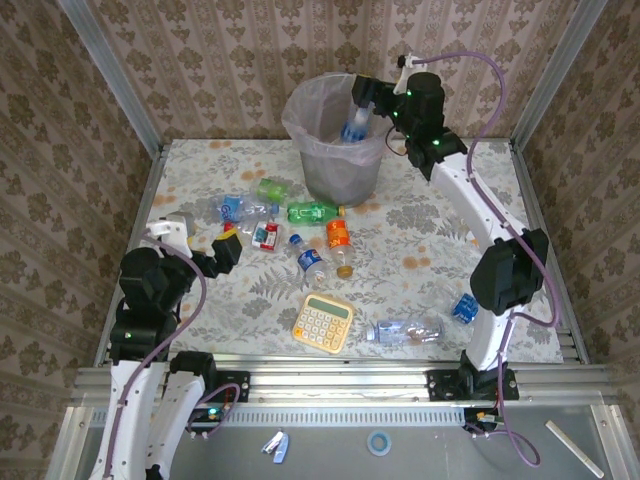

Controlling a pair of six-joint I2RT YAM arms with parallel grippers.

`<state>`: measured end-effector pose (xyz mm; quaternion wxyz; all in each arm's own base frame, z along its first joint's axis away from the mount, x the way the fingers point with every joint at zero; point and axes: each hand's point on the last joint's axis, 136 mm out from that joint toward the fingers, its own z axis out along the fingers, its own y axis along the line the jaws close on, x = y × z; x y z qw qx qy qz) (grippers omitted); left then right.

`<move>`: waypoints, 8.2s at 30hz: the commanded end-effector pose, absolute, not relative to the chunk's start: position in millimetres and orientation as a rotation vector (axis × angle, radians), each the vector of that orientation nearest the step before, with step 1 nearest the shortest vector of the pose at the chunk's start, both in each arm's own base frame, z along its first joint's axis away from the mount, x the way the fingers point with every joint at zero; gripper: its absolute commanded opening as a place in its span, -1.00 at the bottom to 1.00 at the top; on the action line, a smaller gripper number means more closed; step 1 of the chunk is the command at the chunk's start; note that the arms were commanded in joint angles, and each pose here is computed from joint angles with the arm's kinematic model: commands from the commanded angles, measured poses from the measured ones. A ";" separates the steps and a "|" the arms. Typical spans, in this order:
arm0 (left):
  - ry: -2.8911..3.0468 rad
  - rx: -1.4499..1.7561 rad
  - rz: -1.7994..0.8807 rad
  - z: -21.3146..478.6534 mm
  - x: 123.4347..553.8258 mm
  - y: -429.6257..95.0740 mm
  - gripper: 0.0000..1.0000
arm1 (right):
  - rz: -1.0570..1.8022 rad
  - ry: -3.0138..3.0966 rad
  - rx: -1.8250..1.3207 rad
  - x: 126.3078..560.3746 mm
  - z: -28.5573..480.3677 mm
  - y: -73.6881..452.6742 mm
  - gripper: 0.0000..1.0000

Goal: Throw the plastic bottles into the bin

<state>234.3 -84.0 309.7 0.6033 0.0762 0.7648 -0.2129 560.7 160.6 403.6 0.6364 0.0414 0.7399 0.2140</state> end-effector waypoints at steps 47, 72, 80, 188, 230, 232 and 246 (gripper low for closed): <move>1.729 0.196 -0.526 317.6 230.2 -88.9 1.00 | 0.502 1.903 0.074 404.1 422.0 115.3 1.00; 1.726 0.200 -0.538 318.6 229.1 -90.4 1.00 | 0.286 2.272 0.275 346.3 308.3 56.6 1.00; 1.716 0.203 -0.542 320.8 227.9 -90.9 1.00 | 0.181 2.379 0.405 319.0 264.7 23.9 1.00; 1.732 0.217 -0.572 315.8 232.2 -95.9 1.00 | -0.253 2.906 0.013 385.7 29.9 -54.6 0.34; 1.705 0.219 -0.556 321.8 225.6 -93.4 0.99 | 0.114 2.496 -0.159 407.5 149.6 89.9 0.04; 1.703 0.223 -0.554 322.4 226.2 -93.7 1.00 | 0.137 2.467 -0.165 407.3 159.2 96.6 0.02; 1.705 0.215 -0.533 322.3 225.7 -90.6 1.00 | 0.331 2.215 -0.268 388.4 246.6 135.1 0.02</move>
